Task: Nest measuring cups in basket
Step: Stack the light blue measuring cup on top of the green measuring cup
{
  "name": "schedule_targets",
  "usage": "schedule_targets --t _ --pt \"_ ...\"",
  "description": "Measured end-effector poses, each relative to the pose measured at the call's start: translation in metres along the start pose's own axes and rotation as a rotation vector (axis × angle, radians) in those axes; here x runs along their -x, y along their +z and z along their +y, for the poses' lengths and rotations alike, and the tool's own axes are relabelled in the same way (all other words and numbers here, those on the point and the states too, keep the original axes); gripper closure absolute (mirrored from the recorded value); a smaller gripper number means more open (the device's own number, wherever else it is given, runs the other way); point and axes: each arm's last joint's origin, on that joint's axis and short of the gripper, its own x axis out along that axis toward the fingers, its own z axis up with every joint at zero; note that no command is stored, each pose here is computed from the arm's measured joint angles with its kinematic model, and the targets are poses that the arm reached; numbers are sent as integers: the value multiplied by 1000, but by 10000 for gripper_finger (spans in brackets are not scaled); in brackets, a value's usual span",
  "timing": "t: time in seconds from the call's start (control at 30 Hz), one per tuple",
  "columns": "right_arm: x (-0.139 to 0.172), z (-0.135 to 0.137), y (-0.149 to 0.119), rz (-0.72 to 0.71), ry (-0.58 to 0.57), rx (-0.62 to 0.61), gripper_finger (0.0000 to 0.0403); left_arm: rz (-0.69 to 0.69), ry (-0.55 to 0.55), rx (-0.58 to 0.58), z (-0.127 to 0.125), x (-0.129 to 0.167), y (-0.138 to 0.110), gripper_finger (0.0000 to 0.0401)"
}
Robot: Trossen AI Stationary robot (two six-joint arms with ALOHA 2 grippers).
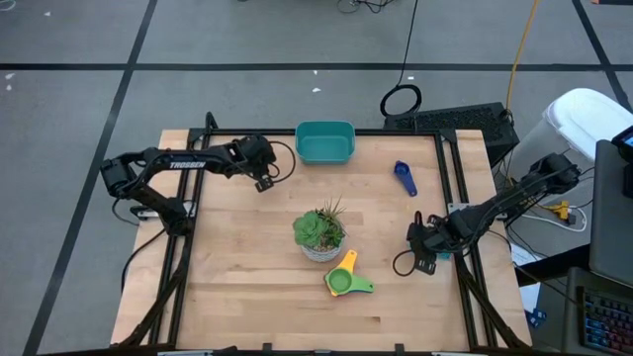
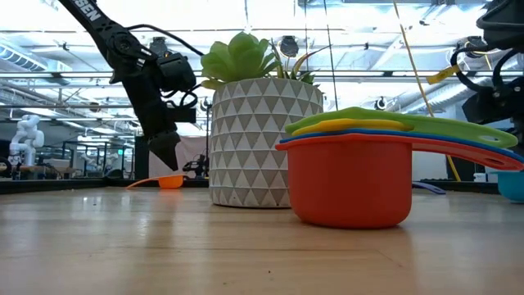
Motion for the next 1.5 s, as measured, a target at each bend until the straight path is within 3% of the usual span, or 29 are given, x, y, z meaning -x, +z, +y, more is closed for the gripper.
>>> schedule_targets --t 0.13,0.2,0.4,0.63,0.77,0.9,1.03,1.2,1.5 --pt "0 2 2 -20 25 9 358 0 0 2 0 0 0 313" --pt "2 7 5 -47 56 28 386 -1 0 9 0 0 0 313" --pt "33 31 28 -166 179 122 398 -10 2 13 0 0 1 313" --pt "96 80 80 -427 163 466 400 -43 10 42 1 0 4 313" --pt "93 99 104 -375 80 645 401 -66 15 62 2 0 7 313" --pt "73 110 119 -271 82 756 402 -73 14 105 2 0 7 313" --pt "55 117 128 -197 72 807 402 -73 8 168 1 1 7 313" --pt "55 128 137 -168 60 814 402 -73 -10 197 0 1 7 313" --pt "67 159 144 -245 105 814 402 -72 -13 244 0 1 7 313"
